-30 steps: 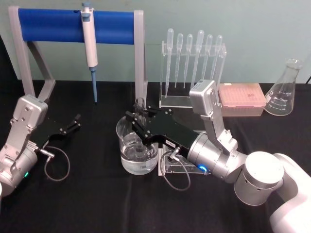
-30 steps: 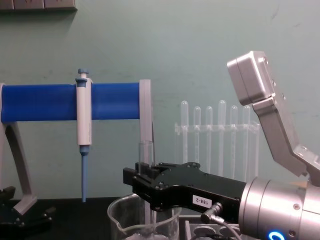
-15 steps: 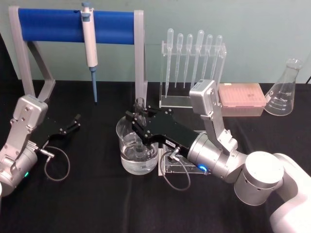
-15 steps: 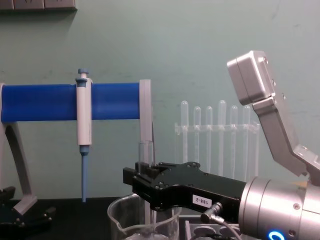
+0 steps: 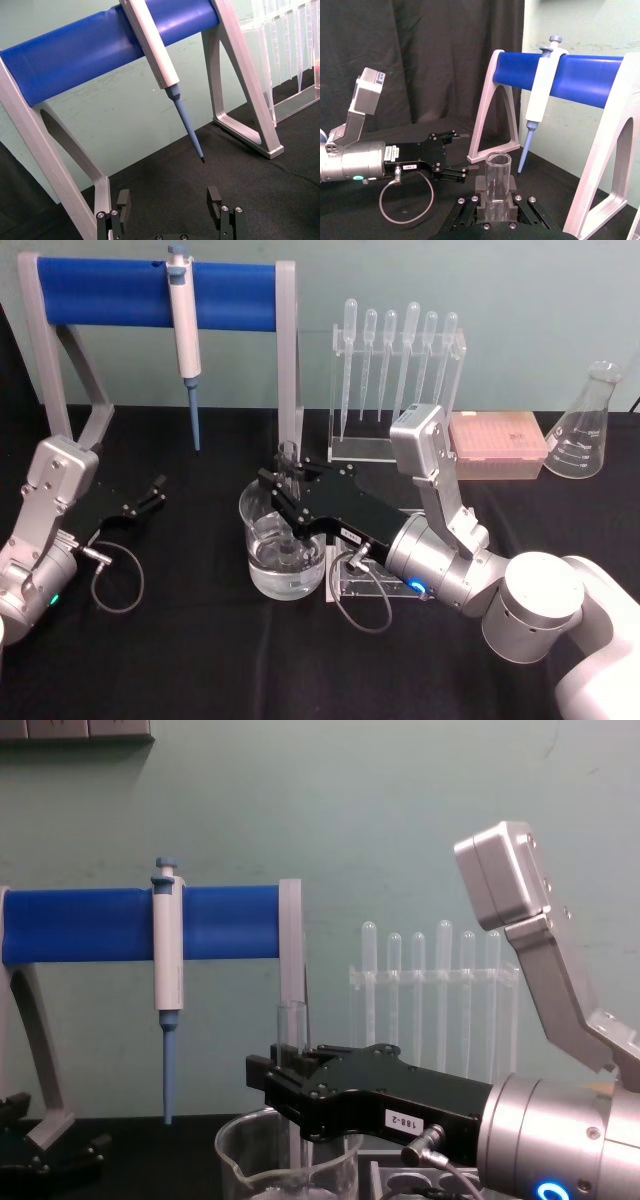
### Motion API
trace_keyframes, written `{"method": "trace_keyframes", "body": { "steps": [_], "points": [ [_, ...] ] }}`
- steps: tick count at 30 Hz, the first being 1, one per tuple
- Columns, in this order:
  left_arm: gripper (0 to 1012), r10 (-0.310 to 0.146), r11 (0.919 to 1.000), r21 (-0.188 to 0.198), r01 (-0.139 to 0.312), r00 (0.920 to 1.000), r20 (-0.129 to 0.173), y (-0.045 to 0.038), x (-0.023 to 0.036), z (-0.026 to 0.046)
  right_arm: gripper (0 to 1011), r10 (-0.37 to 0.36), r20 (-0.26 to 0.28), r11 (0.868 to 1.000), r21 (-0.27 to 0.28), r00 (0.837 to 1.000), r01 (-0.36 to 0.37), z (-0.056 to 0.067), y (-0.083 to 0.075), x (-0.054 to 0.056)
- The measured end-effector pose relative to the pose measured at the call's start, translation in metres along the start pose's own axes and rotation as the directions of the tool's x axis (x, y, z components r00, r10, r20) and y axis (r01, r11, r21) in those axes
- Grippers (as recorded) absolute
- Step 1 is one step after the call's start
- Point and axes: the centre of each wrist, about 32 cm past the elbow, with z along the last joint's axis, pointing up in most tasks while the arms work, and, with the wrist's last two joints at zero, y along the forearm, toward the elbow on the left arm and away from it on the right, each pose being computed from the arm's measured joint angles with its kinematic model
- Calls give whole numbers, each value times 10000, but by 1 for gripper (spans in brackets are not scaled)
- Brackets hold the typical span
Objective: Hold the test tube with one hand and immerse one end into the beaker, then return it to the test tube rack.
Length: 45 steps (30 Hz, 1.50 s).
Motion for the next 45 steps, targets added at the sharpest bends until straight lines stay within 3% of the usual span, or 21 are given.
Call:
{"method": "trace_keyframes", "body": {
  "steps": [45],
  "points": [
    [1000, -1, 10000, 0, 1, 10000, 0, 0, 0, 0, 225, 0, 0, 10000, 0, 10000, 0, 0, 0, 0]
  ]
}}
